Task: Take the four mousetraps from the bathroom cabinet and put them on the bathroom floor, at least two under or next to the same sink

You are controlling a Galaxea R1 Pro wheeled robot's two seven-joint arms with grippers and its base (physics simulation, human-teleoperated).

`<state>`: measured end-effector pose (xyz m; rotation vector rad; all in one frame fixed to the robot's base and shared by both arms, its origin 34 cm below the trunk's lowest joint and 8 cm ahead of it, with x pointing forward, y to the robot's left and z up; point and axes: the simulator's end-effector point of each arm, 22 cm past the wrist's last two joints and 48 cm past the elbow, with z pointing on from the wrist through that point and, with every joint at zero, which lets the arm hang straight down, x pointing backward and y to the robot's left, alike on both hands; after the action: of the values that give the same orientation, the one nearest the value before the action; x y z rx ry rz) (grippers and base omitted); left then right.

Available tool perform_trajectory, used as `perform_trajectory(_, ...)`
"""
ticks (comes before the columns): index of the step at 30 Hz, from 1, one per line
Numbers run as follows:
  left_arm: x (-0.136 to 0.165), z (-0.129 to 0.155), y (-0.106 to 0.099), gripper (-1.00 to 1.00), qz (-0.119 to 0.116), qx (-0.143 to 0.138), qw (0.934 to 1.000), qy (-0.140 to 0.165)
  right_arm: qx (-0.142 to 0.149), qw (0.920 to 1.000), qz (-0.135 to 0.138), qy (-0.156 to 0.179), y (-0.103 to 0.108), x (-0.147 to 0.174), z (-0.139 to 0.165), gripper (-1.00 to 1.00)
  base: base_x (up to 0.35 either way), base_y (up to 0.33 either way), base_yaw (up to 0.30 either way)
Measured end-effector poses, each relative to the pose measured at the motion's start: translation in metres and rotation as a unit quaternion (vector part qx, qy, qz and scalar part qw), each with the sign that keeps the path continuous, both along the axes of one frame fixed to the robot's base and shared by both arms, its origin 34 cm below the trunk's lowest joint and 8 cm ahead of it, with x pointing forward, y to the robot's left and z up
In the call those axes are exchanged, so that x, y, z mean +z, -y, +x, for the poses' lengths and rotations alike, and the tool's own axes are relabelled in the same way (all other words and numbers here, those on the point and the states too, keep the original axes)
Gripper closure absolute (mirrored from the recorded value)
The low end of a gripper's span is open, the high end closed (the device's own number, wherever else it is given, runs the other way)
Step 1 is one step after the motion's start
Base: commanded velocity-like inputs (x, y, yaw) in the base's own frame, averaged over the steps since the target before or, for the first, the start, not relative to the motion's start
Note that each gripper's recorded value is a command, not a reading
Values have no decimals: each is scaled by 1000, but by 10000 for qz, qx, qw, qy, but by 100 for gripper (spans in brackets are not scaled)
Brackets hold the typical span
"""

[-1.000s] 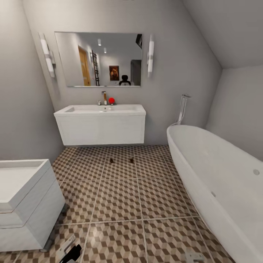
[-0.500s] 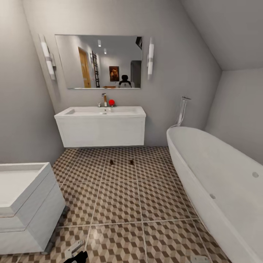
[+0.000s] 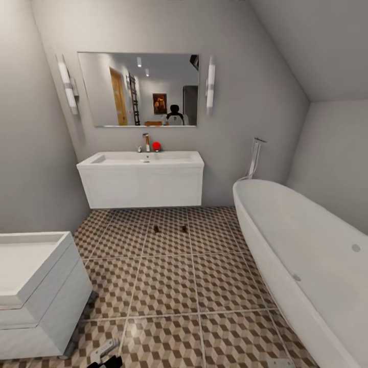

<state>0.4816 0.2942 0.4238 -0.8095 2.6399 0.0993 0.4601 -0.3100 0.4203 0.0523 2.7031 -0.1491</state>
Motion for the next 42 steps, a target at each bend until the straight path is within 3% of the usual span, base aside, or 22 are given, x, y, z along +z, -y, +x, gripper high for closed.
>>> perform_trajectory(12, 20, -3, 6, -100, -81, -33, 9999, -140, -49, 9999, -86, 35, 14, 25, 4, -100, 0, 0, 0)
perform_trajectory(24, 44, 0, -23, -100, 61, 89, 9999, -72, -12, 10000, 54, -35, -4, 44, 1, -100, 0, 0, 0)
perform_trajectory(37, 69, -1, -41, -100, 183, 153, 9997, -96, -50, 10000, 27, -64, 1, 66, 0, -100, 0, 0, 0)
perform_trajectory(42, 76, -3, -45, -100, 123, 129, 9997, -138, -53, 10000, 24, -63, 2, 75, 1, -100, 0, 0, 0)
